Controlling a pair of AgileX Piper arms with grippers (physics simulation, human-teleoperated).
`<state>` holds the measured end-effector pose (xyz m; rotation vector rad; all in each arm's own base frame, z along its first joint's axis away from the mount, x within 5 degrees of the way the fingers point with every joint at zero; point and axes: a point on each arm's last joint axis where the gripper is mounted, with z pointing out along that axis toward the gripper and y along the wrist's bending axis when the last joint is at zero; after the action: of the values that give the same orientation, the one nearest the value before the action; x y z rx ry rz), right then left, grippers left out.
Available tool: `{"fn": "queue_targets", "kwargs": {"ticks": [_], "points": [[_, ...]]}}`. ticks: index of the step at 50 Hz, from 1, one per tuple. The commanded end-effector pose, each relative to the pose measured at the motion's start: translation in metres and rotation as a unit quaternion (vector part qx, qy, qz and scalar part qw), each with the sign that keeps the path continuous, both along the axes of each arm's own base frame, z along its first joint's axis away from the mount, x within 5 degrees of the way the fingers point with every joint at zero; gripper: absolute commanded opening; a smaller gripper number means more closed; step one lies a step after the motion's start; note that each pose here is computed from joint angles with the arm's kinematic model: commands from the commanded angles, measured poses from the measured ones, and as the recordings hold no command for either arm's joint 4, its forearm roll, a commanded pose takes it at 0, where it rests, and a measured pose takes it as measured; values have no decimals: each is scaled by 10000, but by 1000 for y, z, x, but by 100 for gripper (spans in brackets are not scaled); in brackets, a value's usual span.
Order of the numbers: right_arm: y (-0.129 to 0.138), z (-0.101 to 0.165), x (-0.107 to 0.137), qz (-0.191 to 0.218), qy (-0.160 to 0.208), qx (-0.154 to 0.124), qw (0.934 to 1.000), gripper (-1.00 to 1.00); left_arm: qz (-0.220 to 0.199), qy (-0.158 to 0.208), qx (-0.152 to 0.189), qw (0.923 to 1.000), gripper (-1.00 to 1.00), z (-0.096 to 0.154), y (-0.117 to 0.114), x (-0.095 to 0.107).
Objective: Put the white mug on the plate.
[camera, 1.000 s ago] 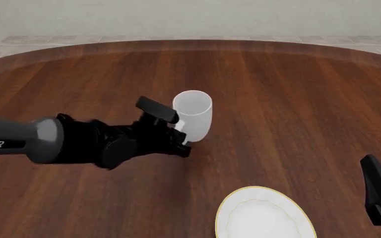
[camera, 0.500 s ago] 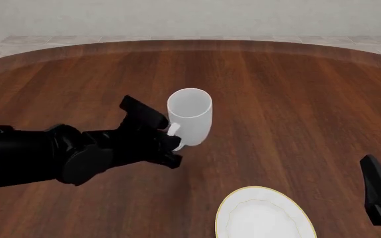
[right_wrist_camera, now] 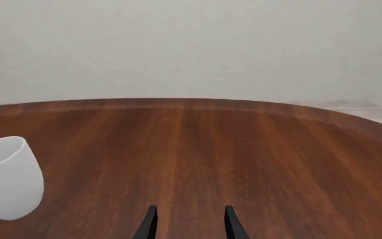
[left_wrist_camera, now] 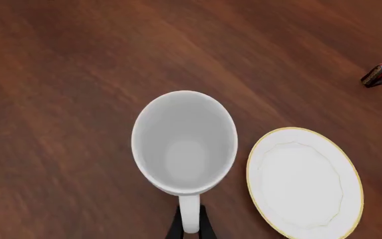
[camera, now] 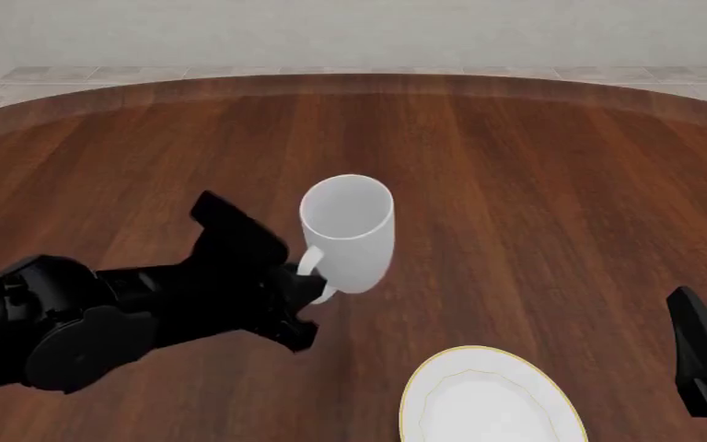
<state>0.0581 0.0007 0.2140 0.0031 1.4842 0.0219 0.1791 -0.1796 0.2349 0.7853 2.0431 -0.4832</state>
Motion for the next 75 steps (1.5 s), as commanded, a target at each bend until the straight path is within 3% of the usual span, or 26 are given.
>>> {"fn": "queue_targets", "kwargs": {"ticks": [1, 31, 75], "points": [[0, 0, 1, -10, 8, -12, 10000, 100, -187, -26, -51, 9998, -100, 5, 6, -19], [0, 0, 0, 16, 24, -40, 10000, 100, -714, 6, -3, 9974, -100, 10, 15, -57], [0, 1, -1, 21, 5, -46, 10000, 100, -1311, 0, 53, 9914, -100, 12, -10, -69]]}}
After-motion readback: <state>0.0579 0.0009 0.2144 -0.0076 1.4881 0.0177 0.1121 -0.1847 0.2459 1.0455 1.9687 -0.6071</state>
